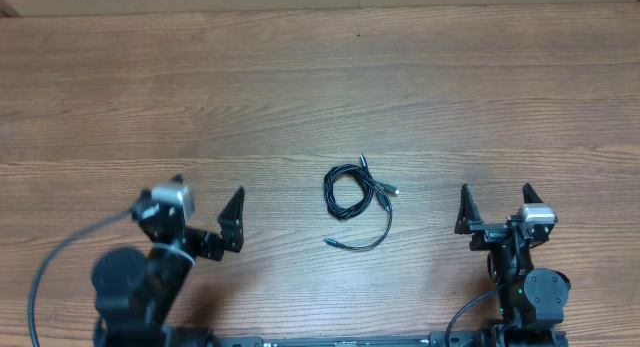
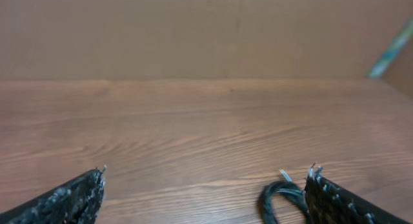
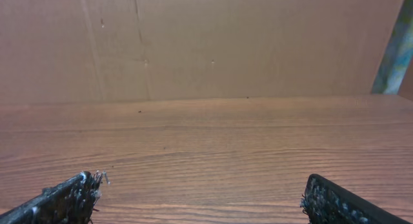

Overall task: Untangle cables
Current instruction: 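Move the left gripper over the coiled black cable, then close the left gripper on the black cable coil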

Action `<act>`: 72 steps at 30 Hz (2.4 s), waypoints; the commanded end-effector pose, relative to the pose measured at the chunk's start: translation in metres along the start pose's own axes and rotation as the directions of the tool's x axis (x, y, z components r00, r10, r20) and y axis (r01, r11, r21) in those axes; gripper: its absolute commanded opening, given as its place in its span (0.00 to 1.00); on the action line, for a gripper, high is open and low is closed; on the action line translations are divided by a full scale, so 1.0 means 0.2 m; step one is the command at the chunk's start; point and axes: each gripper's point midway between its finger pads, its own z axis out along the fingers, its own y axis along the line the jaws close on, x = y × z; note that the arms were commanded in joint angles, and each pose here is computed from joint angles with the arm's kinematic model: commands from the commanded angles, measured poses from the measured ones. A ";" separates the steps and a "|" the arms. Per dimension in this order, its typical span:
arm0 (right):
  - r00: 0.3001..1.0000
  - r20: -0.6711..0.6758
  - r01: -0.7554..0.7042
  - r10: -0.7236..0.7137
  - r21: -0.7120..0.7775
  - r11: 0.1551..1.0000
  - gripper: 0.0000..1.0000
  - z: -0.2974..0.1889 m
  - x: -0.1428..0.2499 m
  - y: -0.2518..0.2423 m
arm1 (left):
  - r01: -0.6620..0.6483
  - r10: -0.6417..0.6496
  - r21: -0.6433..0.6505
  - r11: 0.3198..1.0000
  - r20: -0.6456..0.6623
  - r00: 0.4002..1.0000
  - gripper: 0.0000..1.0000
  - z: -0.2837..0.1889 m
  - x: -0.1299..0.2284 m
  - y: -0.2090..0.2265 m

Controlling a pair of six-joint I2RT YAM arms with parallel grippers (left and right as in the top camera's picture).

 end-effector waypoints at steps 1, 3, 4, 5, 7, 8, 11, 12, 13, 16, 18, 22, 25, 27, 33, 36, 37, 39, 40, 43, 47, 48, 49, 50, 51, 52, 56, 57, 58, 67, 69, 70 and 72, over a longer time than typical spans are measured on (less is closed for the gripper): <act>1.000 0.008 -0.003 0.003 0.019 1.000 1.00 0.00 0.00 -0.02 | 0.006 -0.001 0.080 0.997 -0.056 0.998 1.00 0.03 -0.15 -0.07; 1.000 0.008 -0.004 0.003 0.019 1.000 1.00 0.00 0.00 -0.02 | 0.034 -0.021 0.082 0.996 -0.148 0.989 1.00 0.07 -0.20 -0.08; 1.000 0.008 -0.004 0.003 0.018 1.000 1.00 0.00 0.00 -0.02 | 0.050 -0.032 0.086 0.995 -0.193 0.981 1.00 0.10 -0.22 -0.09; 1.000 0.008 -0.004 0.003 0.019 1.000 1.00 0.00 0.00 -0.02 | 0.060 -0.038 0.090 0.994 -0.226 0.973 1.00 0.11 -0.23 -0.10; 1.000 0.008 -0.003 0.003 0.019 1.000 1.00 0.00 0.00 -0.02 | 0.086 -0.044 0.114 0.990 -0.327 0.944 1.00 0.17 -0.25 -0.15; 1.000 0.008 -0.004 0.003 0.018 1.000 1.00 0.00 0.00 -0.02 | 0.089 -0.039 0.124 0.988 -0.362 0.931 1.00 0.20 -0.26 -0.17; 1.000 0.008 -0.004 0.003 0.018 1.000 1.00 0.00 0.00 -0.02 | 0.049 0.032 0.170 0.984 -0.444 0.895 1.00 0.28 -0.24 -0.26; 1.000 0.008 -0.004 0.003 0.019 1.000 1.00 0.00 0.00 -0.02 | 0.030 0.054 0.171 0.985 -0.466 0.883 1.00 0.32 -0.23 -0.29; 1.000 0.008 -0.004 0.003 0.018 1.000 1.00 0.00 0.00 -0.02 | 0.010 0.076 0.175 0.985 -0.483 0.872 1.00 0.36 -0.22 -0.32; 1.000 0.008 -0.004 0.003 0.018 1.000 1.00 0.00 0.00 -0.02 | -0.019 0.135 0.230 0.973 -0.501 0.855 0.99 0.48 -0.17 -0.43; 1.000 0.008 -0.004 0.003 0.019 1.000 1.00 0.00 0.00 -0.02 | -0.023 0.158 0.262 0.965 -0.509 0.846 0.99 0.56 -0.13 -0.49; 1.000 0.008 -0.004 0.003 0.018 1.000 1.00 0.00 0.00 -0.02 | 0.000 0.170 0.276 0.961 -0.592 0.788 1.00 0.67 0.03 -0.52; 1.000 0.008 -0.004 0.003 0.018 1.000 1.00 0.00 0.00 -0.02 | 0.022 0.163 0.265 0.964 -0.653 0.740 1.00 0.74 0.15 -0.51; 1.000 0.008 -0.004 0.003 0.019 1.000 1.00 0.00 0.00 -0.02 | 0.045 0.153 0.259 0.965 -0.691 0.707 0.99 0.78 0.23 -0.51; 1.000 0.008 -0.004 0.003 0.018 1.000 1.00 0.00 0.00 -0.02 | 0.091 0.102 0.198 0.976 -0.786 0.610 0.99 0.88 0.46 -0.48; 1.000 0.008 -0.004 0.003 0.018 1.000 1.00 0.00 0.00 -0.02 | 0.075 0.112 0.186 0.980 -0.817 0.566 0.94 0.92 0.57 -0.48; 1.000 0.008 -0.003 0.003 0.018 1.000 1.00 0.00 0.00 -0.02 | 0.057 0.119 0.180 0.982 -0.825 0.552 0.94 0.94 0.61 -0.47; 1.000 0.008 -0.003 0.003 0.018 1.000 1.00 0.00 0.00 -0.02 | 0.003 0.139 0.166 0.986 -0.837 0.530 0.94 0.97 0.68 -0.46; 1.000 0.008 -0.004 0.003 0.018 1.000 1.00 0.00 0.00 -0.02 | -0.025 0.150 0.160 0.987 -0.841 0.519 0.94 0.98 0.72 -0.46; 1.000 0.008 -0.004 0.003 0.018 1.000 1.00 0.00 0.00 -0.02 | -0.092 0.184 0.159 0.983 -0.852 0.490 0.94 1.02 0.82 -0.47; 1.000 0.008 -0.004 0.003 0.018 1.000 1.00 0.00 0.00 -0.02 | -0.153 0.224 0.171 0.973 -0.854 0.470 0.94 1.07 0.92 -0.50; 1.000 0.008 -0.004 0.003 0.019 1.000 1.00 0.00 0.00 -0.02 | -0.174 0.233 0.170 0.970 -0.853 0.467 0.93 1.08 0.94 -0.50; 1.000 0.008 -0.004 0.003 0.019 1.000 1.00 0.00 0.00 -0.02 | -0.195 0.241 0.167 0.966 -0.853 0.464 0.91 1.09 0.96 -0.50; 1.000 0.008 -0.004 0.003 0.018 1.000 1.00 0.00 0.00 -0.02 | -0.222 0.249 0.161 0.962 -0.853 0.459 0.89 1.10 0.99 -0.49; 1.000 0.008 -0.003 0.003 0.018 1.000 1.00 0.00 0.00 -0.02 | -0.239 0.255 0.159 0.958 -0.854 0.454 0.86 1.11 1.01 -0.48; 1.000 0.008 -0.004 0.003 0.018 1.000 1.00 0.00 0.00 -0.02 | -0.250 0.258 0.157 0.955 -0.855 0.449 0.86 1.12 1.02 -0.48; 1.000 0.008 -0.004 0.003 0.018 1.000 1.00 0.00 0.00 -0.02 | -0.259 0.261 0.161 0.952 -0.869 0.420 0.78 1.13 1.11 -0.47; 1.000 0.008 -0.003 0.003 0.018 1.000 1.00 0.00 0.00 -0.02 | -0.260 0.259 0.160 0.952 -0.874 0.411 0.75 1.13 1.13 -0.47; 1.000 0.008 -0.004 0.003 0.018 1.000 1.00 0.00 0.00 -0.02 | -0.261 0.259 0.161 0.952 -0.877 0.404 0.70 1.13 1.14 -0.46; 1.000 0.008 -0.004 0.003 0.018 1.000 1.00 0.00 0.00 -0.02 | -0.213 0.130 0.048 0.976 -0.911 0.391 0.21 1.11 1.23 -0.44; 1.000 0.008 -0.004 0.003 0.018 1.000 1.00 0.00 0.00 -0.02 | -0.200 0.096 0.016 0.980 -0.914 0.395 0.07 1.11 1.23 -0.44; 1.000 0.008 -0.004 0.003 0.019 1.000 1.00 0.00 0.00 -0.02 | -0.194 0.080 0.001 0.981 -0.914 0.398 0.04 1.11 1.23 -0.44; 1.000 0.008 -0.004 0.003 0.019 1.000 1.00 0.00 0.00 -0.02 | -0.184 0.055 -0.022 0.983 -0.913 0.403 0.04 1.11 1.23 -0.44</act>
